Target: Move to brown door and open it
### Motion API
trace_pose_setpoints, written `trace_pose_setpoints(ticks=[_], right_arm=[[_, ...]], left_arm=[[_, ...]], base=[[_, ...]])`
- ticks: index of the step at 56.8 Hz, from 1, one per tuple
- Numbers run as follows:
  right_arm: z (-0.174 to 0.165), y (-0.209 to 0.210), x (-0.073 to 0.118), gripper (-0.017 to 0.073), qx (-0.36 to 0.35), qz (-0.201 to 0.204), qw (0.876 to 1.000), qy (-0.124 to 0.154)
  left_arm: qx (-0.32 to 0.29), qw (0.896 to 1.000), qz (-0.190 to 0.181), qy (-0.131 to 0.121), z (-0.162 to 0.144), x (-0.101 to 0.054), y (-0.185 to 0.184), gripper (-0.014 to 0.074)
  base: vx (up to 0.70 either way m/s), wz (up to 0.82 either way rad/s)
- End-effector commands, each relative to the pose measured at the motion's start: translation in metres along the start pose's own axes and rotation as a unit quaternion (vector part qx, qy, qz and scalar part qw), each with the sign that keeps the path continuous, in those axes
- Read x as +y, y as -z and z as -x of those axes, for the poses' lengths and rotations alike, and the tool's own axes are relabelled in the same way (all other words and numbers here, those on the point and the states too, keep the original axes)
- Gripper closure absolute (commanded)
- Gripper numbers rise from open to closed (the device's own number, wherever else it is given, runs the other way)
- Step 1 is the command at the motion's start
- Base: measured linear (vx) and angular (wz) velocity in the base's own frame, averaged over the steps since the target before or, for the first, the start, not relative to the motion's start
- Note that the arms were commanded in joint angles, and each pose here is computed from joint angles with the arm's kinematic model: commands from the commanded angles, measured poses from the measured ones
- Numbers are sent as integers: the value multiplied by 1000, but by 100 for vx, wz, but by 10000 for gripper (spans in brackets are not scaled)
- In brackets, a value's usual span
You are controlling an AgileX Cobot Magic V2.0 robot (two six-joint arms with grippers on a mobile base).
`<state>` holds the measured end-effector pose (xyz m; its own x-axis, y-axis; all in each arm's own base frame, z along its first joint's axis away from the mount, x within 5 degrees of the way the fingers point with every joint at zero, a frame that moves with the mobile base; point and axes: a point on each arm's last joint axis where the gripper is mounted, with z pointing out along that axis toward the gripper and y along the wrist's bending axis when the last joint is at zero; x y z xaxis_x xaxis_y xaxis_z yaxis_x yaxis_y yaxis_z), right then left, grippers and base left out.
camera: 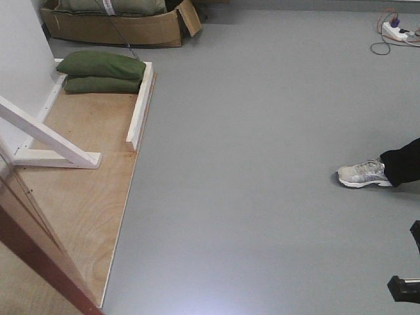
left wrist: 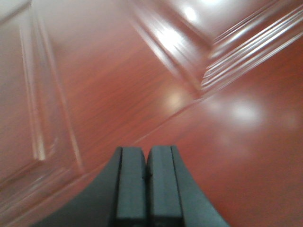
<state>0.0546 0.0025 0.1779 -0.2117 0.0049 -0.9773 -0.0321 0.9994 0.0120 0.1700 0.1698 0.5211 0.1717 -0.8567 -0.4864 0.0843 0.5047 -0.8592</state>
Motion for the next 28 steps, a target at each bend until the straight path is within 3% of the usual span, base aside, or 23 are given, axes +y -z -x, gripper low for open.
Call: trace_pose_setpoints(ticks=[1,10,19,28], right_arm=[[6,0,0,559,-41,-3,999,3],[6,0,0,559,-41,-3,999,3],[6,0,0,559,-41,-3,999,3],[6,0,0,559,-41,-3,999,3]], left_arm=[[1,1000,-19,-3,-8,-10,-17,600],[36,999,4,-25,-34,-5,-49,600],[77,996,-6,-52,-66,-18,-65,600],[103,993,-32,-54,-84,-33,-65,600]], base=[[0,0],[0,0],[0,0],[0,0]])
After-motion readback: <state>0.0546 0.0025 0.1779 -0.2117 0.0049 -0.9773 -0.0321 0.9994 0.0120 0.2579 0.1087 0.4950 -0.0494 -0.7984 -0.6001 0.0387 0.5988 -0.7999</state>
